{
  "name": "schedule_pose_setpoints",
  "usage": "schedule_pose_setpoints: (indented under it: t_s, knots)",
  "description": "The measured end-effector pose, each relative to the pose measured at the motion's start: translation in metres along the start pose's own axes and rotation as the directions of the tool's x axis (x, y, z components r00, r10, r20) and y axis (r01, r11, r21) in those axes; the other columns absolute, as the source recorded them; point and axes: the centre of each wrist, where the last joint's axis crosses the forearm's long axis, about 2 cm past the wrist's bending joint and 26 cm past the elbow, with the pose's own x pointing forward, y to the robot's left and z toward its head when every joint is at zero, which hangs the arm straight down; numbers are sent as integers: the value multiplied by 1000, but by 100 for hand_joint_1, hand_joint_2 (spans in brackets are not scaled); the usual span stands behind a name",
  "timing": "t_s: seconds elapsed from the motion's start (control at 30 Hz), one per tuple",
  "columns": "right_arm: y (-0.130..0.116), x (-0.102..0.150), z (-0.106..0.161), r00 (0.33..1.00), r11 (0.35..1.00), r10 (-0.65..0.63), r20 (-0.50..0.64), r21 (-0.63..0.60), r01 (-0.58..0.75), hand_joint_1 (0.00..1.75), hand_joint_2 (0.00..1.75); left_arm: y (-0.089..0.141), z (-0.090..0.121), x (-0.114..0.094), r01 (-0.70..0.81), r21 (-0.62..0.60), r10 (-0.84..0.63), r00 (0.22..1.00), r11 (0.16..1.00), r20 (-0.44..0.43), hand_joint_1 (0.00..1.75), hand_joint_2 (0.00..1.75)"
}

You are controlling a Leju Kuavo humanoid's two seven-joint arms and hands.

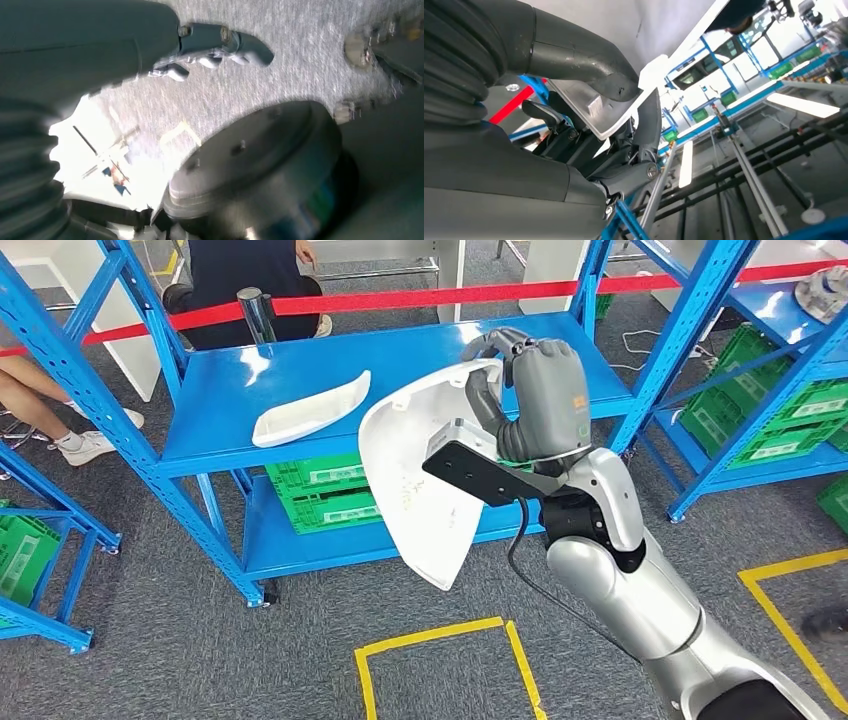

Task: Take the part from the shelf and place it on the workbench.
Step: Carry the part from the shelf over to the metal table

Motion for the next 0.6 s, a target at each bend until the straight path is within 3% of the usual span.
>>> schedule_pose_setpoints:
  t_s: [0.6]
  knots:
    - [7,4,4,1000,999,19,-11,48,-19,175,175,3,1,-1,-13,5,13,1000,1000,7,0,175]
